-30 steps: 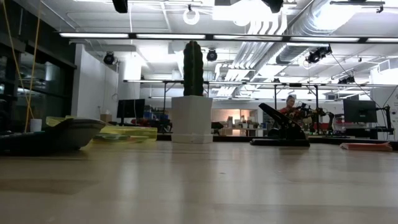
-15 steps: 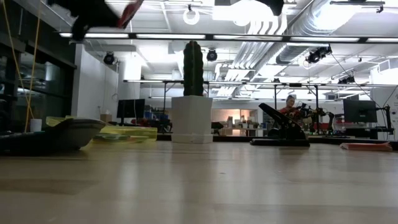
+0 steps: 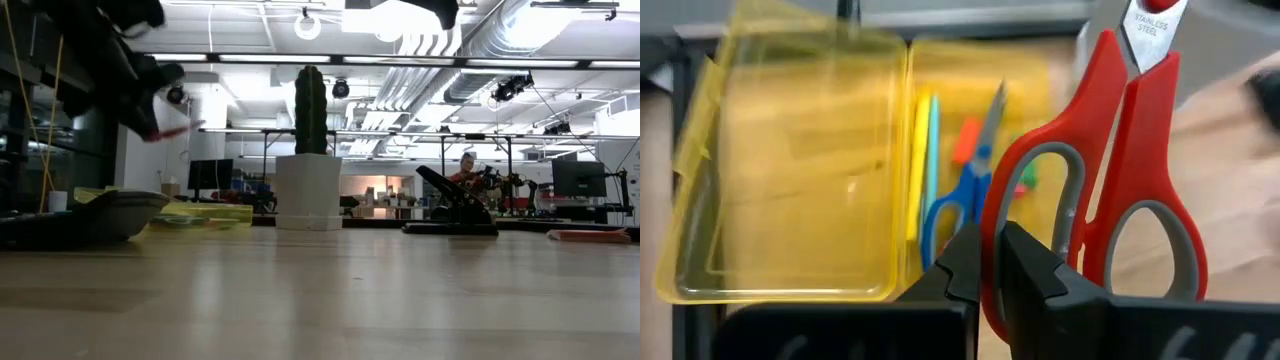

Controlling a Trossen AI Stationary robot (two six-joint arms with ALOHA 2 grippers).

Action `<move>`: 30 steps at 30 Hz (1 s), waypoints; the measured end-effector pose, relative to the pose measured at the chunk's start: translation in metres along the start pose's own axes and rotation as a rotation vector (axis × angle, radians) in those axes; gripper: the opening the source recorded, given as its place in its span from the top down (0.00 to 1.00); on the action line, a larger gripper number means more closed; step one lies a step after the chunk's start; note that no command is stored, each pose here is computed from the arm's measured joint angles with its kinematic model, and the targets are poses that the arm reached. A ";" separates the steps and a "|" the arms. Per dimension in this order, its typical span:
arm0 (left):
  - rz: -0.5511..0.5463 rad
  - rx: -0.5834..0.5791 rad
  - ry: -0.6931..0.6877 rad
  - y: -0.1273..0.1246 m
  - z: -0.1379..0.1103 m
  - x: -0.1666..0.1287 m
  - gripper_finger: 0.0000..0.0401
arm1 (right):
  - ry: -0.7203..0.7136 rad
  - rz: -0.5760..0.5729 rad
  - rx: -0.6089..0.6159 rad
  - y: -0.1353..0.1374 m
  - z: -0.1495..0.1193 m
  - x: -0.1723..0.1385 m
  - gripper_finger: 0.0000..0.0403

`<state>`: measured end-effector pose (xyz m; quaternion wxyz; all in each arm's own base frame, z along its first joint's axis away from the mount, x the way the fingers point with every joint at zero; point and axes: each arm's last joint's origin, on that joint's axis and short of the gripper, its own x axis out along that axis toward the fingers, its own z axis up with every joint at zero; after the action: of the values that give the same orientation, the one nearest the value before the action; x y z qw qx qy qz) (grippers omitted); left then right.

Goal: Pack school essentials
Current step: Put the red scissors into the transparent yellow supply box

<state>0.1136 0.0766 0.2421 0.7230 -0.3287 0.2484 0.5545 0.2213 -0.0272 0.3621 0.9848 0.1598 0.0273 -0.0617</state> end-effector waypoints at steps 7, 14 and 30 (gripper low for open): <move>0.166 0.043 0.230 0.004 0.010 0.058 1.00 | 0.030 0.005 -0.002 0.000 -0.003 0.000 0.31; 0.068 0.037 0.352 0.004 0.017 0.102 1.00 | 0.047 0.000 -0.002 -0.001 -0.004 0.000 0.31; 0.098 0.067 0.433 0.006 0.010 0.123 0.89 | 0.067 -0.006 -0.010 -0.001 -0.006 0.000 0.31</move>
<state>0.1402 0.1636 0.1591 0.6354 -0.4035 0.4317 0.4971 0.2208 -0.0263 0.3558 0.9839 0.1569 0.0613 -0.0593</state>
